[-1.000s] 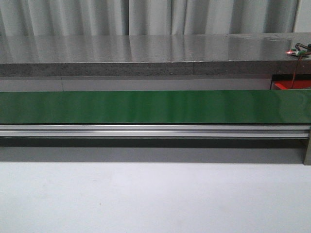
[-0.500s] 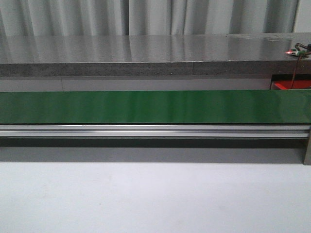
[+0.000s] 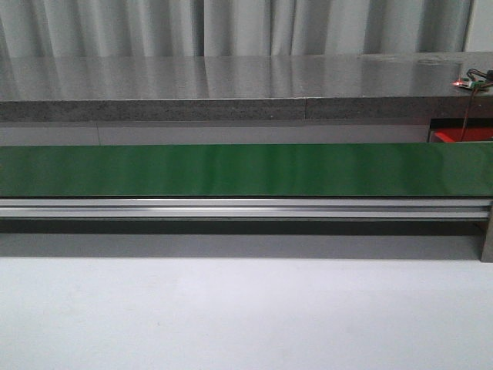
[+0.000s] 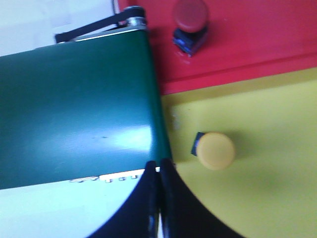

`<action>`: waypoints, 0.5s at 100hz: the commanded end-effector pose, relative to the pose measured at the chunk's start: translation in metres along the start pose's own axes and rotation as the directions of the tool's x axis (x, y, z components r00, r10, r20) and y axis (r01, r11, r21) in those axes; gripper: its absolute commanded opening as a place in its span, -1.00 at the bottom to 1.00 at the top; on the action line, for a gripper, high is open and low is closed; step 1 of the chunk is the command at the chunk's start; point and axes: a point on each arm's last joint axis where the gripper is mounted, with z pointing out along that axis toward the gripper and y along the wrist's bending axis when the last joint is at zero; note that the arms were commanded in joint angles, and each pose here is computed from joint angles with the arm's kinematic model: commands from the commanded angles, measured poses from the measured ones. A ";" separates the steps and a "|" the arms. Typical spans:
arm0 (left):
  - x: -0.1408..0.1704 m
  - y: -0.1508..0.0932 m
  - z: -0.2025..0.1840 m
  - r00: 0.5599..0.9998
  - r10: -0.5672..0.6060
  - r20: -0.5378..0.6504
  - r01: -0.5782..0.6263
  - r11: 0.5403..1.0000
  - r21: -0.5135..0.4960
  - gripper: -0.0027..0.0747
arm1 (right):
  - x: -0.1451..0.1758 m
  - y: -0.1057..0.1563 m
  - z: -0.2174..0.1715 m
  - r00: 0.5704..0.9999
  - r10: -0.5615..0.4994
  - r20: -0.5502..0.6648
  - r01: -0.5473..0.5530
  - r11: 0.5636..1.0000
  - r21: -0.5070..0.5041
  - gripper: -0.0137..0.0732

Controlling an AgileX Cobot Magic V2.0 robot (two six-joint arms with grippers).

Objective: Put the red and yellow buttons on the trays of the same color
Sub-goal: 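Place the yellow button in the yellow tray and open the right gripper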

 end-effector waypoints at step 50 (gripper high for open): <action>-0.011 -0.004 -0.009 0.996 -0.005 0.090 0.004 1.000 0.009 -0.98 | 0.056 0.040 -0.067 0.921 -0.124 0.369 0.169 0.981 -0.094 -0.85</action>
